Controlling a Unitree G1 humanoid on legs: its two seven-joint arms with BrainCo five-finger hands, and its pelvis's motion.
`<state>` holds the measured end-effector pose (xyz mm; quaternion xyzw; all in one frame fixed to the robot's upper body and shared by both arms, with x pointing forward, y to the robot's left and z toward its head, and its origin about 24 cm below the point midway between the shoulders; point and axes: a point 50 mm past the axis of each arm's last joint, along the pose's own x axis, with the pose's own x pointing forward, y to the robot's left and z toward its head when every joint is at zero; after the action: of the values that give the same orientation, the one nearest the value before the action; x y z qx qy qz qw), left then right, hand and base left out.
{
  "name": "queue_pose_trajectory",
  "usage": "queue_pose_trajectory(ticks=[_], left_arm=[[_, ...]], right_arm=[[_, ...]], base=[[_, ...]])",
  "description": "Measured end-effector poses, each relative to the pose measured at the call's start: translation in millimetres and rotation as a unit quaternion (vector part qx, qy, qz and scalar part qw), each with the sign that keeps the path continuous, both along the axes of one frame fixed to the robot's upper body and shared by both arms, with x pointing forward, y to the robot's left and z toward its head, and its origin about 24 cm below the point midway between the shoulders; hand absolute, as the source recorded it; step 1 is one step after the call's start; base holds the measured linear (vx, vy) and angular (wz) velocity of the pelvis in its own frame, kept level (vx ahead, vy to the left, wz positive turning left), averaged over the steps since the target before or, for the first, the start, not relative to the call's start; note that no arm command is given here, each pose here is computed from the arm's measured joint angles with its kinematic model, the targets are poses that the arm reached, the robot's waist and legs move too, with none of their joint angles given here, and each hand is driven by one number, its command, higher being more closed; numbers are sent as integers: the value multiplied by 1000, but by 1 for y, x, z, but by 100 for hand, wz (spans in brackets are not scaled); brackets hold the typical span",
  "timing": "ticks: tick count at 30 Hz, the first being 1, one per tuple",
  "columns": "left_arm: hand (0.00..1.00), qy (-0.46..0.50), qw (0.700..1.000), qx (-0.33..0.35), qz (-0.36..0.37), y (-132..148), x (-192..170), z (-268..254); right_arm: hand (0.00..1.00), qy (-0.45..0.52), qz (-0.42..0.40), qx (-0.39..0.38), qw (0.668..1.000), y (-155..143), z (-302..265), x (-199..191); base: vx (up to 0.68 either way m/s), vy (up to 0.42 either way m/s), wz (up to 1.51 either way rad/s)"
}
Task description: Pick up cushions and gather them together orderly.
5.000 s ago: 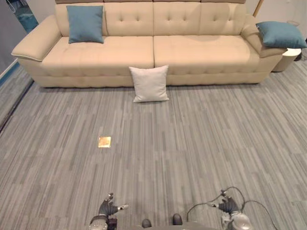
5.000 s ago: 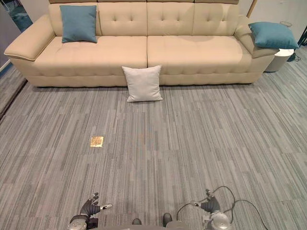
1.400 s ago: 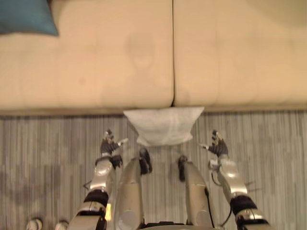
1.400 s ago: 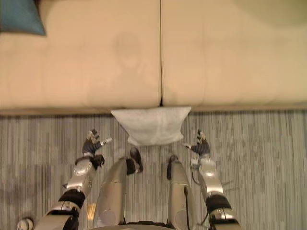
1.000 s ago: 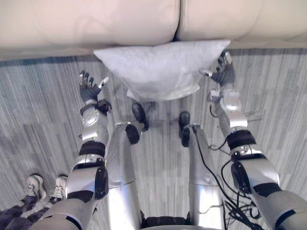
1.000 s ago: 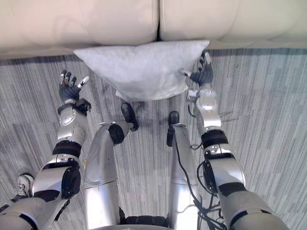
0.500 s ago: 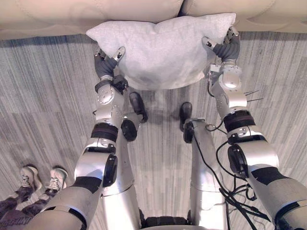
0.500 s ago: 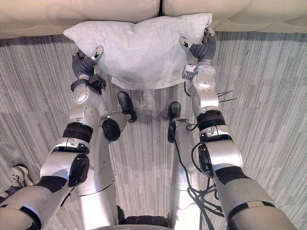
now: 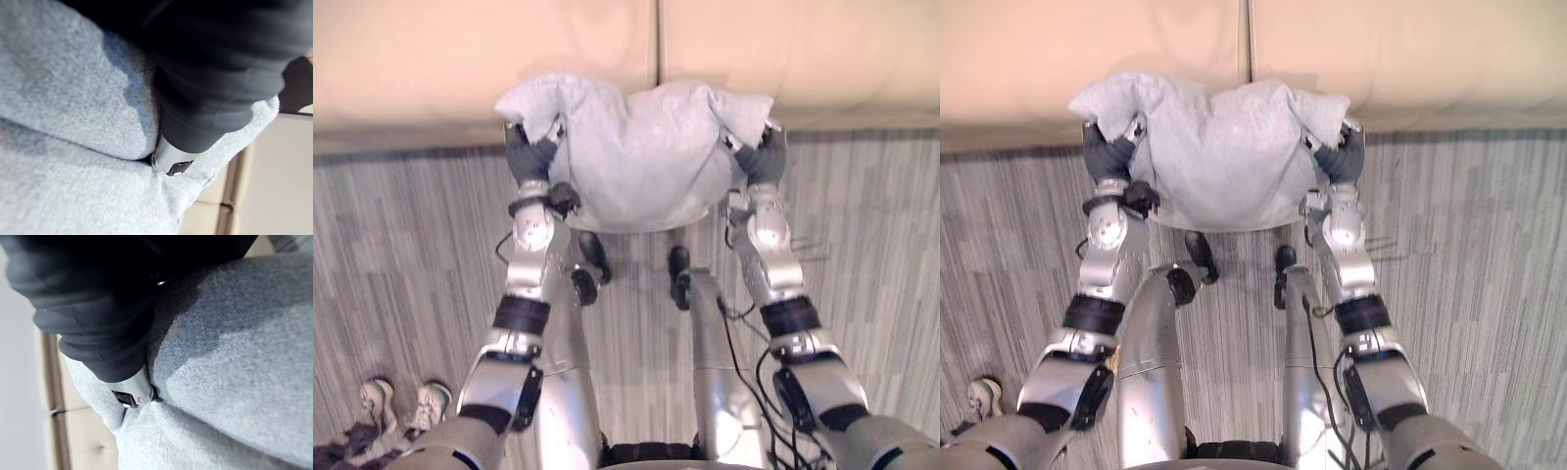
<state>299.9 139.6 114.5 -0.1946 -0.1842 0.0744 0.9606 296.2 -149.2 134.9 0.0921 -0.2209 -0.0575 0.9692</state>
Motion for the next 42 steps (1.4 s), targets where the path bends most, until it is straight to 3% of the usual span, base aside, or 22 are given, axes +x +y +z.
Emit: queue_pose_trajectory(ticks=[5,11,30,38,42], left_arm=[[100,91,996,12,-21,5,-52,-61],[100,148,989,14,-19,12,-78,-89],[100,182,979,86,-44,20,-83,-99],[100,211,971,69,-85,0,-90,-115],[100,209,971,65,-93,-3,-91,-115]], right_arm=[[100,6,36,-31,999,4,-22,-48],[100,57,67,-46,995,7,-50,-63],[100,115,93,-99,984,0,-75,-53],[100,144,74,-109,981,-16,-83,-67],[100,93,80,-100,987,-11,-60,-79]], base=[[263,52,-2],[153,74,-21],[96,31,-2],[335,-121,32],[203,61,-2]])
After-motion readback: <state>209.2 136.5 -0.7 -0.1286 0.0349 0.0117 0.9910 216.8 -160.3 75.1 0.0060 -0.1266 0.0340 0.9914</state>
